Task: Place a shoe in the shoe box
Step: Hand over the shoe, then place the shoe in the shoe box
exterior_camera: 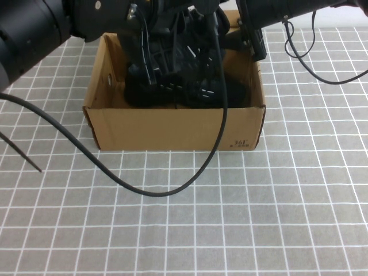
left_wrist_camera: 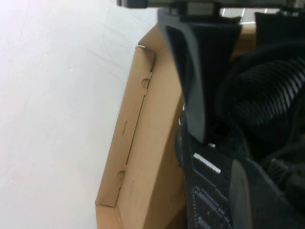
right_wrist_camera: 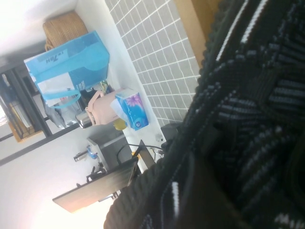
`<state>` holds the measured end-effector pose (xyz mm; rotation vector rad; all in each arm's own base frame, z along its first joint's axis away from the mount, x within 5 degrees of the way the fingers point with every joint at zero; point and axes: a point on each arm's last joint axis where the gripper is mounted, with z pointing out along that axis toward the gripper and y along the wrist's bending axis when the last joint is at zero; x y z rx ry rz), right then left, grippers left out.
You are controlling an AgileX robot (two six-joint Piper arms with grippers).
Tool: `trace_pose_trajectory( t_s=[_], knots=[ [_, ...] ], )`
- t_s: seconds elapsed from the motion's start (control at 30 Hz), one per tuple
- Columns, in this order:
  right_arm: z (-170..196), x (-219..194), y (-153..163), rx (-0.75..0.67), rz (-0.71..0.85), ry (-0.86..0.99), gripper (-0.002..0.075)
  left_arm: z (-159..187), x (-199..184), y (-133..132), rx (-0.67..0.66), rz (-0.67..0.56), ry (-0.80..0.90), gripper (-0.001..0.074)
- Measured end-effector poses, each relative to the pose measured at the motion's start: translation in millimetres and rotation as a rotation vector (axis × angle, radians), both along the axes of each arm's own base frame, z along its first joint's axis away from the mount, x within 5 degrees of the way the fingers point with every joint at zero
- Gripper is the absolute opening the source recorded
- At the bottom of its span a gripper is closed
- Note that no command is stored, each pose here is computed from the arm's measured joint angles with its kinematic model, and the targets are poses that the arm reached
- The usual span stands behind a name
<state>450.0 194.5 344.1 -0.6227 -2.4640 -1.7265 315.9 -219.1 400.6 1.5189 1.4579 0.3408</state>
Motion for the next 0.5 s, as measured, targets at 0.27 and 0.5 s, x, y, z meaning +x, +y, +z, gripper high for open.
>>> trace_pose_trajectory(
  t_s=[0.27,0.5],
  knots=[
    [2.4,0.0,0.9,0.011,0.035,-0.094,0.0178,0.1,0.1,0.1,0.001,0.0,-0.003,0.0031],
    [2.3,0.1,1.3,0.008,0.063,-0.157,0.006,1.0,-0.2,0.3,-0.001,0.0,-0.006,0.0031]
  ],
)
